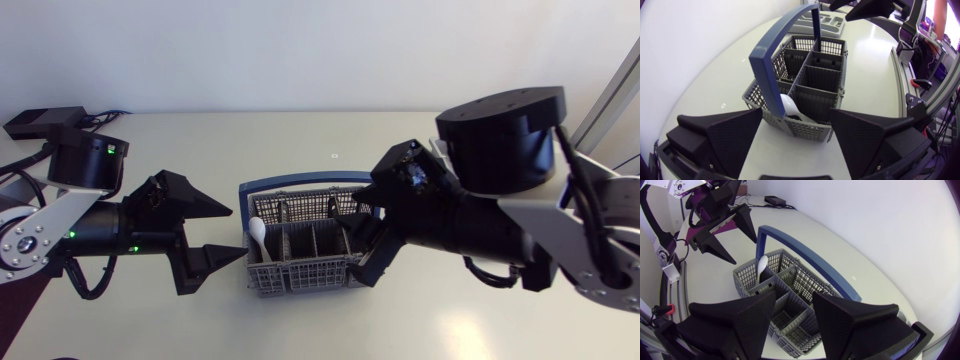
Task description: Sort the cutlery from the basket into the organizer compartments.
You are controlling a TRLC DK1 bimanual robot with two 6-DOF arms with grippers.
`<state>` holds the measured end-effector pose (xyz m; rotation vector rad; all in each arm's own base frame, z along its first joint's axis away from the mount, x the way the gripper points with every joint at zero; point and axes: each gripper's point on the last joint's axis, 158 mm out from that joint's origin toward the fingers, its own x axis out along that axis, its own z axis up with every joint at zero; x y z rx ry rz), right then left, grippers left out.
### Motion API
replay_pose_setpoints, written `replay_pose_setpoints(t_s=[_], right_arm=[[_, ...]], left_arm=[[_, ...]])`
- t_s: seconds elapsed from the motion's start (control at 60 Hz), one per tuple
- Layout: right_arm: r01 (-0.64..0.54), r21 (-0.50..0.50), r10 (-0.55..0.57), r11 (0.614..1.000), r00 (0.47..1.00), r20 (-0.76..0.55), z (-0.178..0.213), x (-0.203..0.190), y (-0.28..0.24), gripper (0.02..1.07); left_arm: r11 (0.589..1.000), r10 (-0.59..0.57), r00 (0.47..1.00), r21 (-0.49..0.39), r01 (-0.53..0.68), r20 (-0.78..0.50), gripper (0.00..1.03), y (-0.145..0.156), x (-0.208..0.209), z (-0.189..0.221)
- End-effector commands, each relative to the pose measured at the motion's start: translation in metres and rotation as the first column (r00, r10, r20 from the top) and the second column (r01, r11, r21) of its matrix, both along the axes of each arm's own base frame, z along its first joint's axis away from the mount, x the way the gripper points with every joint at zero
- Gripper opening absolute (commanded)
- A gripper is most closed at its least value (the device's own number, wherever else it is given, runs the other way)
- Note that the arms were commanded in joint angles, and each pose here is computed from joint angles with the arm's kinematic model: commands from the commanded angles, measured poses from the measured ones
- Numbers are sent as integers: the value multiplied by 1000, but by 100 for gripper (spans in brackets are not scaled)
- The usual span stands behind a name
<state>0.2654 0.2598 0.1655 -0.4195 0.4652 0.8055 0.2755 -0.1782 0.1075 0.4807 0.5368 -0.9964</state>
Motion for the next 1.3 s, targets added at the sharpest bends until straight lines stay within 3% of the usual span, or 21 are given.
replay_pose_setpoints(t_s=[0.0,0.583,1.283], right_arm=[[-32,-3,31,999,998,-45,-25,-5,11,57],[-113,71,113,991,994,-6,-55,-7,81,57],[-95,97,97,991,995,-15,-79,10,106,57]], left_arm=[[1000,-21,1000,5,21,16,92,2,-6,-2],[999,-31,999,22,30,23,92,13,-21,-25],[999,-45,998,-6,45,39,92,8,-15,-43]])
